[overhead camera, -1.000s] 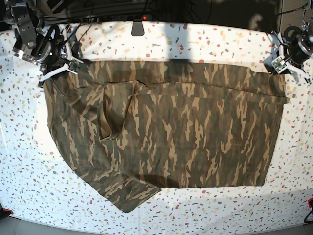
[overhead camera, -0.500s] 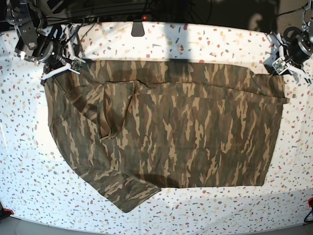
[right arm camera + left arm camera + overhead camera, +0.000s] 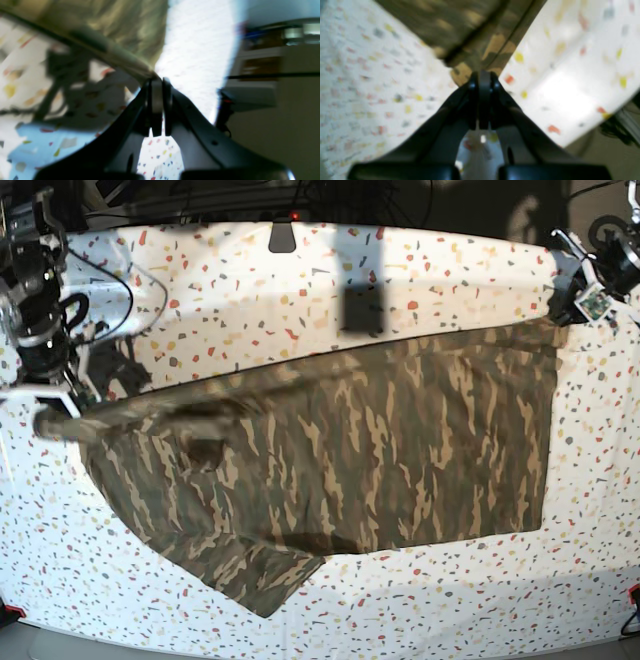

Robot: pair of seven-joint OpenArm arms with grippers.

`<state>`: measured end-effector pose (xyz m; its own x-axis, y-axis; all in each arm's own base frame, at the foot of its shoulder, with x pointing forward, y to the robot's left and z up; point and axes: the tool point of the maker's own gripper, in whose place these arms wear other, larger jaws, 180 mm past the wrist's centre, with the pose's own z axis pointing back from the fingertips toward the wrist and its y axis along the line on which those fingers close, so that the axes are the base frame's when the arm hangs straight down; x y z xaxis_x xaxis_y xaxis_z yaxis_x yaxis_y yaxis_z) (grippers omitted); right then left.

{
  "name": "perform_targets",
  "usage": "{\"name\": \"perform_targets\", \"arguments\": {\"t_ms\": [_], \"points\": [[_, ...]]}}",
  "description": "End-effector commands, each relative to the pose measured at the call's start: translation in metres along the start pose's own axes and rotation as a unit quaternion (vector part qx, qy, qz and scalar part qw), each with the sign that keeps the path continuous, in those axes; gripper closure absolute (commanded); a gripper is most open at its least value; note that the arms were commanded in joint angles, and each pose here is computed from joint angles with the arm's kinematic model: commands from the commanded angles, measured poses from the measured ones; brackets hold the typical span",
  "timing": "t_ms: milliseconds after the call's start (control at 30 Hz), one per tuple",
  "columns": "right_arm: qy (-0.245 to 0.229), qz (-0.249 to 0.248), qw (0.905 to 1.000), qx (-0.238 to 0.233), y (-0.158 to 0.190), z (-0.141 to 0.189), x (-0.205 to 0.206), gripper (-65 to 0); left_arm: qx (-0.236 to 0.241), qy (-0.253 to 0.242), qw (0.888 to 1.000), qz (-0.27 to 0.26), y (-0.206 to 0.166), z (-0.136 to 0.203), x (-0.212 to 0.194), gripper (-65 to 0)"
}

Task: Fold the T-shirt properly
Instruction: 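Lift and pull the shirt toward the robot with both grippers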

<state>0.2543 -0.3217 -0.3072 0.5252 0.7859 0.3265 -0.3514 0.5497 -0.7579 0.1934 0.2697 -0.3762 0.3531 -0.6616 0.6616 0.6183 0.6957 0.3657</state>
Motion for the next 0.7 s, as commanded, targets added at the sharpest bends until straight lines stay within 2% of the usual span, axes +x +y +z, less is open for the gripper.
{"name": "perform_targets", "arguments": {"t_ms": [0,233,400,667], "points": [[0.011,-0.003,0.9999,0.010,0.004,0.004,-0.008,0.0,0.017,0.010,1.000,-0.015,0.014,0.008,-0.002,0.0],[0.031,0.006,0.9986,0.042,0.028,0.019,-0.035,0.0,0.010,0.017,1.000,-0.015,0.005,0.016,-0.005,0.0],[0.047,0.013,0.9964,0.070,0.047,0.030,-0.051,0.0,0.013,0.010,1.000,0.012,-0.007,0.013,-0.005,0.0],[0.028,0.012,0.9971,0.070,0.047,0.029,-0.044,0.0,0.016,-0.006,1.000,0.026,-0.013,0.011,0.000,0.0]]}}
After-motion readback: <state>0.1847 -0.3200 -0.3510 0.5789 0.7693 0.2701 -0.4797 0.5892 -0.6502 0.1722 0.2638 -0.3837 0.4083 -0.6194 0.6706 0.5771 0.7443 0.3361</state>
